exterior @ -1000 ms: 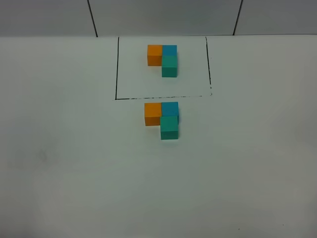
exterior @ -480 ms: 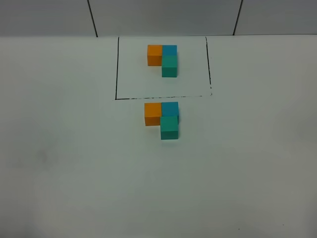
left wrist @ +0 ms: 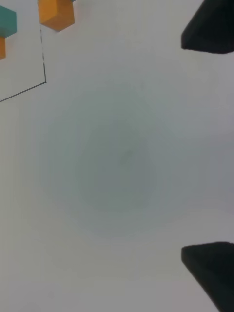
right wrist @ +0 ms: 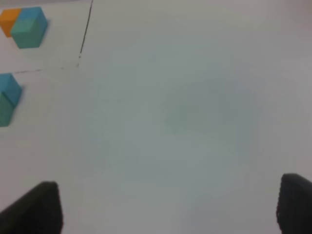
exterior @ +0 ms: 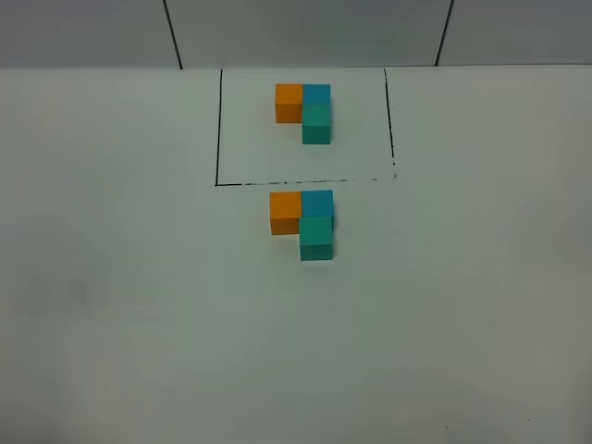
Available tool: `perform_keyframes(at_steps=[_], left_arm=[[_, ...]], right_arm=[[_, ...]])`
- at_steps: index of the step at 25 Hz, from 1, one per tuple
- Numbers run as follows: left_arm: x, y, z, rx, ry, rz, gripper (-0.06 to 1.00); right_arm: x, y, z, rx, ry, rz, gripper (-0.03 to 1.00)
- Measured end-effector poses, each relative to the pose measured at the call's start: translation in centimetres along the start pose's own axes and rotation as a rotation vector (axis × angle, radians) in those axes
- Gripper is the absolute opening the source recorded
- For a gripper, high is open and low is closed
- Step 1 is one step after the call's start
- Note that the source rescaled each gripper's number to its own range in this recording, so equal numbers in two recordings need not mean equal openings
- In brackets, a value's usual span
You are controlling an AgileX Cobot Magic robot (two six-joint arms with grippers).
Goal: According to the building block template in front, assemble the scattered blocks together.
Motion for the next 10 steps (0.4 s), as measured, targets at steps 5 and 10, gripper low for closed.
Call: perform_keyframes(at_steps=[5, 10], left_arm=[[0.0, 0.0, 0.0, 0.0, 0.0, 0.0, 0.76], [0.0, 0.0, 0.0, 0.0, 0.0, 0.0, 0.76]], right_arm=[[0.0, 0.0, 0.0, 0.0, 0.001, 0.0, 0.78], [0.0, 0.0, 0.0, 0.0, 0.001, 0.0, 0.78]])
Point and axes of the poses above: a point on each arm's last joint axis where the gripper is mounted, y pointing out along that axis toward the gripper, x along the wrist's bending axis when the last joint is at zero, z = x × y, the point moved 5 cm from there along y, pointing out along that axis toward the gripper, and after that the axes turned 12 degrees about y, right-handed, at the moved point
